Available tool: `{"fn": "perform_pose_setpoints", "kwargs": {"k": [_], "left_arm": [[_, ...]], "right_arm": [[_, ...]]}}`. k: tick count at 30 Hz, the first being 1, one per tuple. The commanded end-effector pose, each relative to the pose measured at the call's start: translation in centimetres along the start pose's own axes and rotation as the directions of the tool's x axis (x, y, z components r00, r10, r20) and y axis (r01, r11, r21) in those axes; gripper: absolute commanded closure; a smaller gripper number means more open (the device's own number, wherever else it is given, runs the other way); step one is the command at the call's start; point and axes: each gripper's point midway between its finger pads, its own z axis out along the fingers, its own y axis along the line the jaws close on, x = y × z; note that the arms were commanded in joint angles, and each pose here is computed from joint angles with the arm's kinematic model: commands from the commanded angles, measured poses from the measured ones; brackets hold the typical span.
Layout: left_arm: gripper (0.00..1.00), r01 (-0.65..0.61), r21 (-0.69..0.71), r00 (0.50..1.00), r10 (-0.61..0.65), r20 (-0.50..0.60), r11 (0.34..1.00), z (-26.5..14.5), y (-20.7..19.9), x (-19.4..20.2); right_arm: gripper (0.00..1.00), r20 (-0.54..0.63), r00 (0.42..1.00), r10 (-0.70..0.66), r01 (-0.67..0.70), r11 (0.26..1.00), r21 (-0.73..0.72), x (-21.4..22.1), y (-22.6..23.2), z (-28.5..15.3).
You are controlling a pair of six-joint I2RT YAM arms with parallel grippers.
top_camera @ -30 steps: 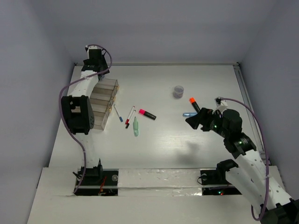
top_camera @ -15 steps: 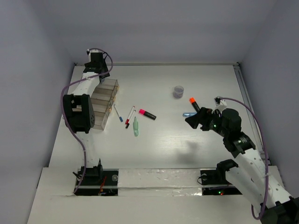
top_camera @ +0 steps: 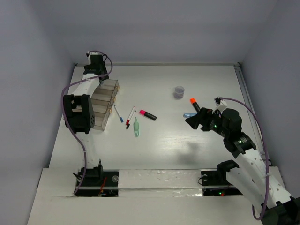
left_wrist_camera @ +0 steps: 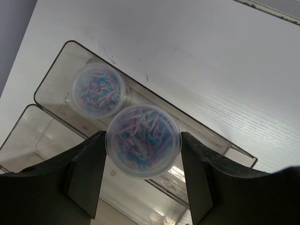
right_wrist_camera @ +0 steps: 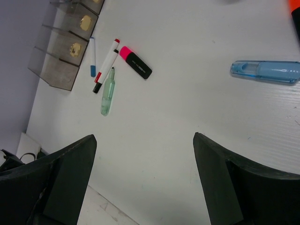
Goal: Sort the stationery into containers
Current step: Place the stationery in the storage box, then pick up the stationery from the center of the board.
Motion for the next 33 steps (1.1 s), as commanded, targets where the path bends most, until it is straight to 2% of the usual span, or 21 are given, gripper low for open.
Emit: {"fn": "perform_pose_setpoints", "kwargs": {"k": [1, 4, 9, 13, 16, 19, 20, 21, 23, 24, 26, 28, 30, 31, 33], "left_arm": [[0.43, 0.018, -0.016, 0.998, -0.017, 0.058, 1.000, -0.2, 0.6, -2.0], [0.34, 0.020, -0.014, 0.998, -0.019, 0.061, 1.000, -0.5, 0.6, -2.1], [0.28, 0.038, 0.006, 0.997, -0.038, 0.071, 0.999, -1.1, 0.4, -2.4], [0.28, 0.074, 0.085, 0.991, -0.083, 0.101, 0.994, -3.2, -1.3, -3.9], [0.28, 0.039, 0.195, 0.983, -0.073, 0.168, 0.980, -7.4, -5.9, -6.0], [0.28, -0.057, 0.330, 0.981, -0.009, 0.194, 0.942, -11.9, -13.5, -5.2], [0.28, -0.057, 0.335, 0.981, -0.010, 0.195, 0.940, -11.9, -13.7, -5.3], [0.28, -0.096, 0.393, 0.980, 0.017, 0.200, 0.915, -13.9, -16.9, -4.2], [0.28, -0.126, 0.455, 0.977, 0.031, 0.211, 0.882, -16.1, -20.3, -3.3], [0.28, -0.157, 0.524, 0.976, 0.052, 0.209, 0.837, -18.2, -23.3, -1.8], [0.26, -0.161, 0.607, 0.979, 0.050, 0.195, 0.779, -20.0, -26.6, -0.3], [0.25, -0.165, 0.678, 0.981, 0.050, 0.186, 0.716, -22.5, -30.0, 1.1], [0.23, -0.152, 0.728, 0.987, 0.065, 0.146, 0.668, -22.9, -32.8, 3.3], [0.19, -0.157, 0.761, 0.986, 0.060, 0.155, 0.629, -24.7, -34.5, 3.3], [0.17, -0.165, 0.775, 0.986, 0.098, 0.133, 0.610, -24.2, -36.8, 5.7]], "right_arm": [[0.10, 0.033, 0.999, -0.035, 0.036, 0.999, -0.037, -0.9, 0.9, 0.1], [0.09, 0.031, 0.999, -0.033, 0.034, 0.999, -0.038, -0.8, 0.8, 0.1], [0.09, 0.041, 0.998, -0.038, 0.039, 0.999, -0.035, -1.1, 0.9, -0.1], [0.09, 0.060, 0.997, -0.045, 0.047, 0.999, -0.024, -1.7, 1.0, -0.3], [0.09, 0.099, 0.993, -0.060, 0.062, 0.998, -0.015, -3.3, 1.7, -0.9], [0.07, 0.171, 0.981, -0.095, 0.093, 0.995, 0.021, -5.8, 2.5, -2.4], [0.07, 0.185, 0.977, -0.102, 0.098, 0.995, 0.032, -6.3, 2.6, -2.7], [0.07, 0.215, 0.971, -0.110, 0.105, 0.994, 0.035, -7.0, 2.9, -3.4], [0.06, 0.263, 0.957, -0.123, 0.115, 0.992, 0.047, -8.4, 3.5, -4.5], [0.06, 0.284, 0.951, -0.126, 0.110, 0.991, 0.071, -8.9, 3.3, -4.9], [0.06, 0.318, 0.939, -0.131, 0.108, 0.990, 0.090, -9.5, 3.2, -5.6], [0.06, 0.311, 0.942, -0.130, 0.100, 0.989, 0.108, -9.3, 2.8, -5.6], [0.06, 0.286, 0.950, -0.121, 0.091, 0.989, 0.117, -8.7, 2.3, -5.2], [0.06, 0.281, 0.952, -0.117, 0.089, 0.990, 0.113, -8.4, 2.3, -5.1], [0.06, 0.281, 0.954, -0.109, 0.084, 0.992, 0.099, -8.1, 2.4, -5.1]]}}
